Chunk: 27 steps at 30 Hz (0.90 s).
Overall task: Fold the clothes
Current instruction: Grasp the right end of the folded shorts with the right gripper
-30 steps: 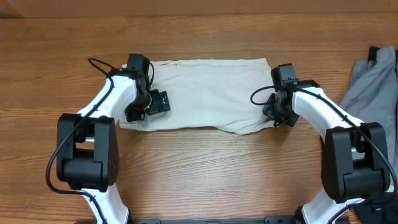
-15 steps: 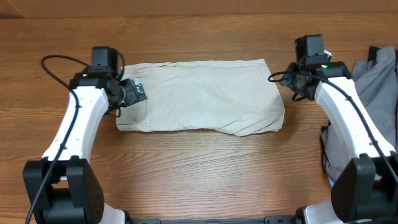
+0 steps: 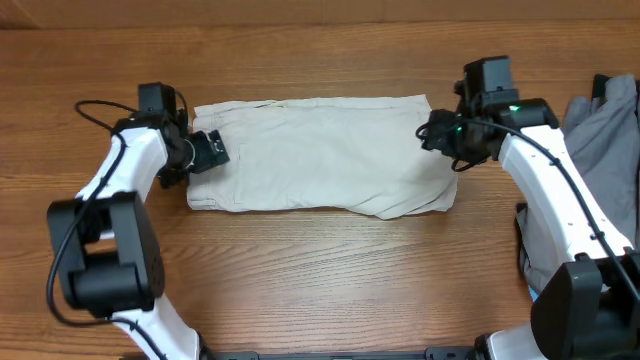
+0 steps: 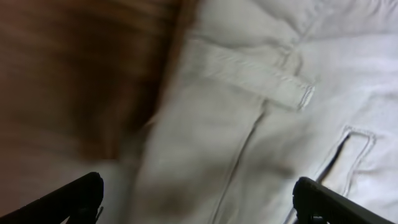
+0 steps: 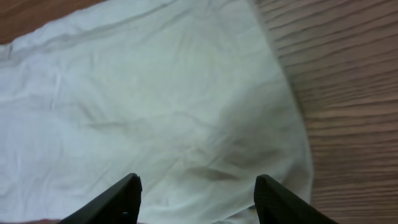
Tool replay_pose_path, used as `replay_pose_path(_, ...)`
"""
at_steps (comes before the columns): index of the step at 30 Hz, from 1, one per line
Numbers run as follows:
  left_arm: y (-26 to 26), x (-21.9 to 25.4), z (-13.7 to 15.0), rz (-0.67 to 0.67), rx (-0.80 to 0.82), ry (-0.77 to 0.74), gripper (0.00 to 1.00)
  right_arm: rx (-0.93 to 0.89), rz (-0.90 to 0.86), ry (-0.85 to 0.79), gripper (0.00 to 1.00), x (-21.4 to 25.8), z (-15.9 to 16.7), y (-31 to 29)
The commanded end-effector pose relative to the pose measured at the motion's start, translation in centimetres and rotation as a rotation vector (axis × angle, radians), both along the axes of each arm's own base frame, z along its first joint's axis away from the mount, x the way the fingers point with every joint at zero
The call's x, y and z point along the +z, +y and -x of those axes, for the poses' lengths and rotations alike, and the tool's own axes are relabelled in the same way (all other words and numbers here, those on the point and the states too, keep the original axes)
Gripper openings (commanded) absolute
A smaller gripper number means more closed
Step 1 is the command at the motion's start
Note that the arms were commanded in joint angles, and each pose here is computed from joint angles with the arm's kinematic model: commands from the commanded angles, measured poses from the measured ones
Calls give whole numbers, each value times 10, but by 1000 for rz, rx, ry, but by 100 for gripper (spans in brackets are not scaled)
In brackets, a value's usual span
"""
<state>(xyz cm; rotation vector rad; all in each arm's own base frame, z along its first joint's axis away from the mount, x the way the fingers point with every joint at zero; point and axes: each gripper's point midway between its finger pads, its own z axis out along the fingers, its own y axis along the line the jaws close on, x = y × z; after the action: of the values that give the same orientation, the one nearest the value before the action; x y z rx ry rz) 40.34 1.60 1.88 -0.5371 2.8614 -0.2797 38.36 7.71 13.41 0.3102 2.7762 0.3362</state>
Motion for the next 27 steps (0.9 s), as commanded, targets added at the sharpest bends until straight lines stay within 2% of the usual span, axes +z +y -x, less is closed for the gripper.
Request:
replay_pose_path(1,-18,-15,-1,101,-80,5,100,61,-27,-6,62,4,2,14)
replay_pose_path(3,-18,-24,0,105,-79,20,100,62,-27,1,62,3,4,15)
replay_pose_path(5,-19,-30,2,109,-80,36,96,68,-30,5,62,3,5,17)
replay_pose_path(8,-26,-30,2,146,-113,29,70,85,-34,2,61,4,6,24)
replay_pose_path(9,-28,-29,1,158,-127,22,57,95,-35,-1,62,4,6,28)
replay_pose_path(16,-25,-28,10,164,-113,61,12,166,-37,16,61,-8,9,56)
replay_pose_path(19,-26,-21,18,171,-109,98,4,211,-56,45,56,-19,13,73)
replay_pose_path(27,-25,34,38,165,-100,178,4,326,-109,81,51,-44,21,122)
